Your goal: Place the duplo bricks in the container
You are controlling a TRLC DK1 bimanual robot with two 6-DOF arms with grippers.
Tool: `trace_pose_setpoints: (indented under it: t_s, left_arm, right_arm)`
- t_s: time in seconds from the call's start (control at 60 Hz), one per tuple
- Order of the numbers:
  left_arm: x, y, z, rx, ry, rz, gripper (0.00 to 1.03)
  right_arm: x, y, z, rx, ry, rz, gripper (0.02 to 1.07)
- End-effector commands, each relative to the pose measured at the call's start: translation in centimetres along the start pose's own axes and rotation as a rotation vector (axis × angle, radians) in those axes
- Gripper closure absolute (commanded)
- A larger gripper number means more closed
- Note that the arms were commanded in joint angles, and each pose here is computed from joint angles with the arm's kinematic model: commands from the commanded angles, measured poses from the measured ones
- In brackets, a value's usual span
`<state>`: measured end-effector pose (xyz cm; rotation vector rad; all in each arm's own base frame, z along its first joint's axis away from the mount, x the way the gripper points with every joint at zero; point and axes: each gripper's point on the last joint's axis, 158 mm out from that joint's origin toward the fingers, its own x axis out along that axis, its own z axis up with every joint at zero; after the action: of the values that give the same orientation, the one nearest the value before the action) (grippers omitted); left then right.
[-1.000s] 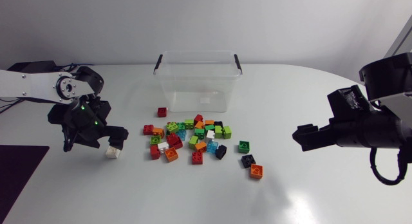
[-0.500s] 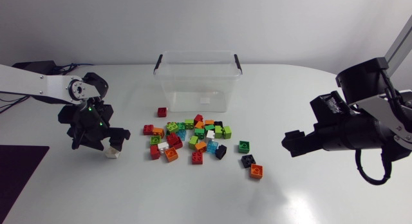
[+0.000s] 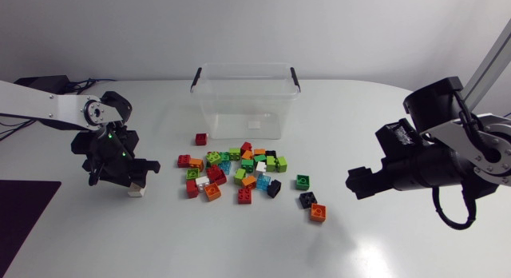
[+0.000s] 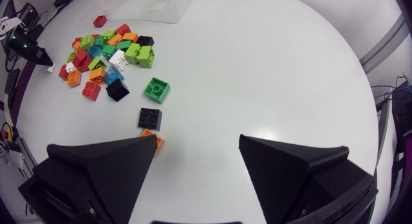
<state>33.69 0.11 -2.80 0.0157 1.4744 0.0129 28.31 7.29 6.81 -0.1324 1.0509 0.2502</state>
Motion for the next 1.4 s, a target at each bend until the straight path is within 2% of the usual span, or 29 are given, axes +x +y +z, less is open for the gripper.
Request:
trace_pose_setpoints:
  t_s: [0.0,0.083,0.167,0.2,0.267,0.367,0.567,0.667,0.8,1.15,1.283,1.383]
  left_arm:
    - [1.0,0.3,-1.2,-0.031,0.049,-0.002,0.69]
    - [1.2,-0.1,-1.5,-0.039,0.058,-0.029,0.75]
    - [1.3,-0.4,-1.9,-0.035,0.067,-0.046,0.81]
    - [1.2,-0.6,-2.1,-0.031,0.066,-0.050,0.81]
    - [0.6,-0.9,-2.1,-0.006,0.050,-0.055,0.81]
    - [-0.7,-1.7,-1.9,0.037,0.012,-0.058,0.81]
    - [-4.6,-3.6,-0.6,0.100,-0.112,-0.066,0.81]
    - [-6.8,-4.5,0.5,0.125,-0.186,-0.075,0.81]
    - [-9.9,-6.1,1.8,0.168,-0.280,-0.109,0.81]
    - [-15.5,-9.7,5.2,0.231,-0.420,-0.169,0.81]
    - [-16.7,-11.0,6.1,0.251,-0.449,-0.185,0.81]
    - [-17.6,-11.7,7.0,0.257,-0.475,-0.200,0.81]
  right_arm:
    - [0.5,0.1,-0.9,0.017,0.031,0.000,0.13]
    - [0.6,0.3,-1.0,0.004,0.030,0.003,0.13]
    - [1.0,0.4,-1.0,-0.084,0.023,-0.009,0.11]
    - [1.4,0.4,-1.5,-0.159,0.055,-0.031,0.07]
    - [2.0,1.1,-2.3,-0.232,0.088,-0.019,0.07]
    - [2.3,3.4,-3.3,-0.346,0.113,0.092,0.07]
    - [3.7,4.6,-3.6,-0.546,0.144,0.159,0.07]
    - [4.4,5.3,-4.8,-0.609,0.218,0.259,0.07]
    - [5.0,5.6,-5.4,-0.691,0.233,0.309,0.07]
    - [7.4,6.2,-4.8,-0.801,0.216,0.310,0.07]
    - [8.3,6.3,-4.6,-0.834,0.210,0.313,0.17]
    - [9.1,6.1,-4.6,-0.837,0.219,0.308,0.31]
